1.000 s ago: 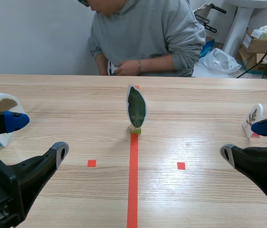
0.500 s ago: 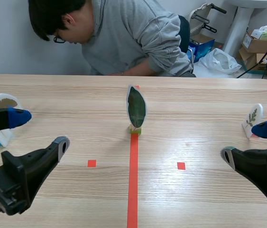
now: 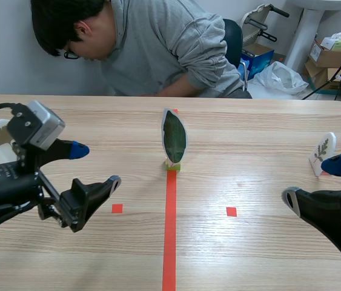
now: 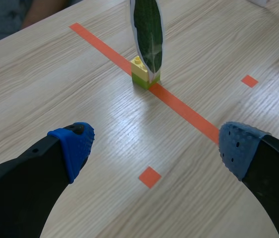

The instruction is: Do the leaf sorting experiment

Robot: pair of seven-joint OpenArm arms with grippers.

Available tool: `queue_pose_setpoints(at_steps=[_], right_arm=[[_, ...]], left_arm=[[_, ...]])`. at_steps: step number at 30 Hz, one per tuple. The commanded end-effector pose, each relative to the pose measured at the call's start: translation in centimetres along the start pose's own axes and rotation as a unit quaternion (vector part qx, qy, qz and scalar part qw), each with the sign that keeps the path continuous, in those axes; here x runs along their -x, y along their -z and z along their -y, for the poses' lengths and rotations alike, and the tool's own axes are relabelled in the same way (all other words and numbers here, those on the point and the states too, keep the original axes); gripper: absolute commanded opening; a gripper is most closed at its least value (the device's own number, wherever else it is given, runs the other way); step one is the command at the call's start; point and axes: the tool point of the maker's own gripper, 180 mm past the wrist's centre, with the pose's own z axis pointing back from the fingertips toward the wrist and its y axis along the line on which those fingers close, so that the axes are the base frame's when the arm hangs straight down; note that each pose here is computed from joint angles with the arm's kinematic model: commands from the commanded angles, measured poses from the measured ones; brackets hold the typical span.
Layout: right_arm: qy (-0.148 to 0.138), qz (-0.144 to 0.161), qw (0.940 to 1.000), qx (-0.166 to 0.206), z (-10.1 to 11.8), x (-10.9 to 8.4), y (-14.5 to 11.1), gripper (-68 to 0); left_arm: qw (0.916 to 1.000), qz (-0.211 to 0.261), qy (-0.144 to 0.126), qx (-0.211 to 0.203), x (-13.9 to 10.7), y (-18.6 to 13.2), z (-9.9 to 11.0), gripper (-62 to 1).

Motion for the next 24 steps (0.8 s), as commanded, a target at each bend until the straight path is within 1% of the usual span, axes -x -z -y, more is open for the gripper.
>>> queue_pose_setpoints(at_steps=[1, 8, 14, 17, 22, 24], right_arm=[[-0.013, 0.012, 0.9998, -0.001, 0.2, -0.9, -0.2, -11.5], [-0.013, 0.012, 0.9998, -0.001, 0.2, -0.9, -0.2, -11.5], [-0.013, 0.012, 0.9998, -0.001, 0.2, -0.9, -0.2, -11.5], [-0.013, 0.012, 0.9998, -0.001, 0.2, -0.9, -0.2, -11.5], [-0.013, 0.012, 0.9998, -0.001, 0.2, -0.9, -0.2, -11.5], [-0.013, 0.013, 0.9998, -0.001, 0.2, -0.9, -0.2, -11.5]], left_arm=[[0.9997, 0.025, 0.002, 0.006, -1.5, 1.0, -0.1, -7.3], [0.9996, 0.02, 0.012, 0.018, -1.9, 5.2, -1.8, -7.3], [0.9993, 0.016, 0.018, 0.028, -2.4, 8.9, -2.3, -7.3], [0.999, 0.01, 0.024, 0.035, -2.7, 10.6, -2.1, -7.3], [0.9985, 0.005, 0.022, 0.051, -3.3, 13.0, -1.2, -7.3], [0.9981, 0.0, 0.028, 0.055, -3.4, 13.7, -0.8, -7.3]])
